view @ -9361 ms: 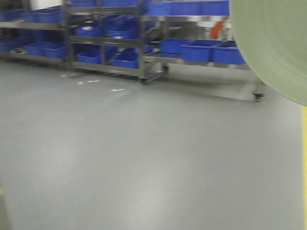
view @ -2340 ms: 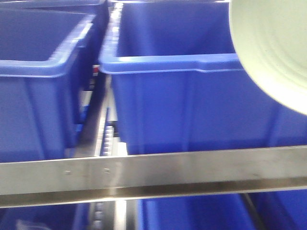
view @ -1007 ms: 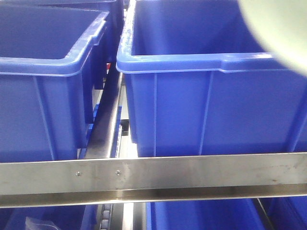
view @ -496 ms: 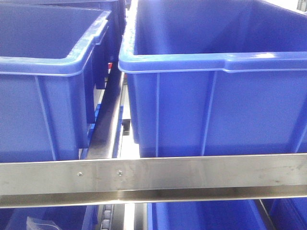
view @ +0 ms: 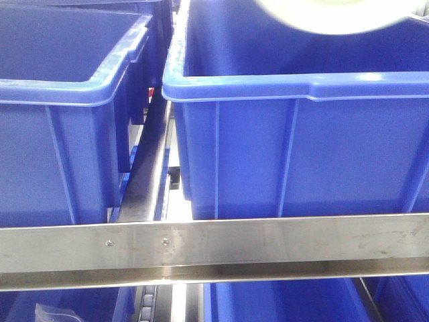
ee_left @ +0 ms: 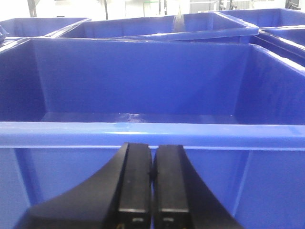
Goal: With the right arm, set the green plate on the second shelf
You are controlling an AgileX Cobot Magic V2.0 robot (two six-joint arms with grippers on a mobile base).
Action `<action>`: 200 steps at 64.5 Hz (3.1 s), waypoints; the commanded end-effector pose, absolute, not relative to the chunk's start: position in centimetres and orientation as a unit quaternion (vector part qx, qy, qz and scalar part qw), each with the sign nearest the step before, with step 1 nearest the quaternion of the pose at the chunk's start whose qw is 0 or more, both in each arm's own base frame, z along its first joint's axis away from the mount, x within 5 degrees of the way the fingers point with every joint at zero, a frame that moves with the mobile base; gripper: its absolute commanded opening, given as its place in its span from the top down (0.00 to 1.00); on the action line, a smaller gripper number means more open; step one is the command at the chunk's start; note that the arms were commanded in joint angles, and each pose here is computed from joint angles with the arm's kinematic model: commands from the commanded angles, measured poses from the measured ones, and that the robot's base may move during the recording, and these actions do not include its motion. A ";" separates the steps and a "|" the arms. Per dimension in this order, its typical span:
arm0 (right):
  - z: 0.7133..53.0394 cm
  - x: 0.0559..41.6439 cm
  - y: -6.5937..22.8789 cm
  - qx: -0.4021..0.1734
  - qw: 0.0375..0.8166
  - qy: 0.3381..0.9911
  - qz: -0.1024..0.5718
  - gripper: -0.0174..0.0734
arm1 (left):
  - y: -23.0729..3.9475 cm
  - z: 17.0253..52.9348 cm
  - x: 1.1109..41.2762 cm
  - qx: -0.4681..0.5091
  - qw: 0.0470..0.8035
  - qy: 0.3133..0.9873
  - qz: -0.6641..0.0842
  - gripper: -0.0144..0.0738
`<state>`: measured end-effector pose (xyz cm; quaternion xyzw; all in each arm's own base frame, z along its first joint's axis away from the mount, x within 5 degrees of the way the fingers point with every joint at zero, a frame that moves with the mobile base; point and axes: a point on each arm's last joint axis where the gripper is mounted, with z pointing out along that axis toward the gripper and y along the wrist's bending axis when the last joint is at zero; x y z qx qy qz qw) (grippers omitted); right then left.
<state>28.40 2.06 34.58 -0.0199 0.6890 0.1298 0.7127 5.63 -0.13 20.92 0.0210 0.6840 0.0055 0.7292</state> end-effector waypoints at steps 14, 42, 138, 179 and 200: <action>35.0 33.8 6.0 -0.044 0.702 0.678 0.214 0.39 | -0.2 20.5 5.6 0.018 0.751 0.660 0.000 0.69; 36.4 32.6 5.2 -0.043 0.700 0.691 0.177 0.73 | -0.2 20.5 5.6 0.018 0.751 0.660 0.000 0.69; 32.3 6.7 0.0 0.048 0.751 0.655 0.070 0.76 | -0.2 20.5 5.6 0.018 0.751 0.660 0.000 0.69; 24.2 5.3 1.1 0.034 0.775 0.609 0.166 0.76 | -0.2 20.5 5.6 0.018 0.751 0.660 0.000 0.69; 23.3 4.9 0.5 -0.002 0.810 0.582 0.075 0.76 | -0.2 20.5 5.6 0.018 0.751 0.660 0.000 0.69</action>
